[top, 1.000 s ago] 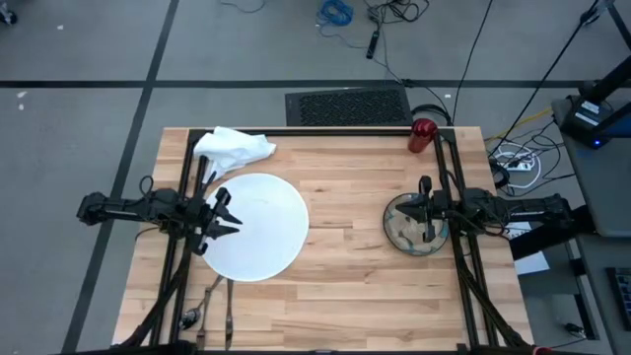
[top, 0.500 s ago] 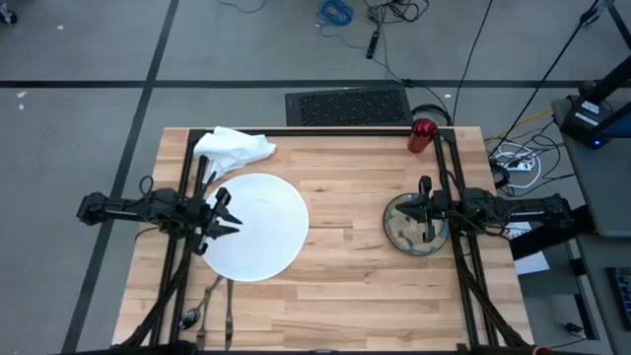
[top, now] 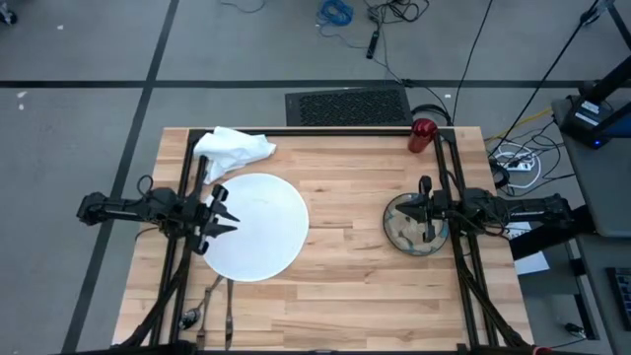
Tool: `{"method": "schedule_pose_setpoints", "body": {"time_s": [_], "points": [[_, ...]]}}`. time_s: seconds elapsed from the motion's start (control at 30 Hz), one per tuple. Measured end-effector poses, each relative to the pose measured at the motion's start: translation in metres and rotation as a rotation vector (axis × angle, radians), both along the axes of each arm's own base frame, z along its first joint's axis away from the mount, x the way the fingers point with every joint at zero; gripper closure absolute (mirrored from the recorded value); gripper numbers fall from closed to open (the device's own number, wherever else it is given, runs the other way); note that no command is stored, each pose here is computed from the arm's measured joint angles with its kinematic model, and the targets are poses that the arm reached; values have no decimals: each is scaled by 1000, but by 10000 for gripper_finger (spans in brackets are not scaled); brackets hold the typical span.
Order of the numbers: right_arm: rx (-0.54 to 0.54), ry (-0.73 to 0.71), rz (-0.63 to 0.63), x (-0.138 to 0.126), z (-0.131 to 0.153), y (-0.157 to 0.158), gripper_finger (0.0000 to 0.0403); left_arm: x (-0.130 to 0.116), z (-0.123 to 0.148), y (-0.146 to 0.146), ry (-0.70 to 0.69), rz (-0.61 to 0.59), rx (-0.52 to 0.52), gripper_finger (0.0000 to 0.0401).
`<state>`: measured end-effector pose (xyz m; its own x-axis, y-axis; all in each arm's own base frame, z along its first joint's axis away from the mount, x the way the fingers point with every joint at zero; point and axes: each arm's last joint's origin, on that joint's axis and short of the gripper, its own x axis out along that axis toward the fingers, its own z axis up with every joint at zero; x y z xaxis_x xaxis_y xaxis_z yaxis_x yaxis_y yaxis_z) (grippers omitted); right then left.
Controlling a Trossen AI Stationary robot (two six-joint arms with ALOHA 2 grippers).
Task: Set table place
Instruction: Move the white placemat to the center of the table
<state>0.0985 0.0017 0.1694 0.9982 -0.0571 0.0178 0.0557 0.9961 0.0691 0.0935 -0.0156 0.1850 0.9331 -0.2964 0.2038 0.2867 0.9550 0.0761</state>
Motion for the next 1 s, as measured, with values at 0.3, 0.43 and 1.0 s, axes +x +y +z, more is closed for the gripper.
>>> {"method": "schedule_pose_setpoints", "body": {"time_s": [0.3, 0.43, 1.0], "points": [[0, -1, 0, 0, 0, 0, 403, -2, 8, 1, -94, 44, 3, 322], [0, -1, 0, 0, 0, 0, 403, -4, 15, 0, -168, 2, 5, 322], [9, -1, 1, 0, 0, 0, 403, -2, 9, 0, -45, -47, -158, 322]]}}
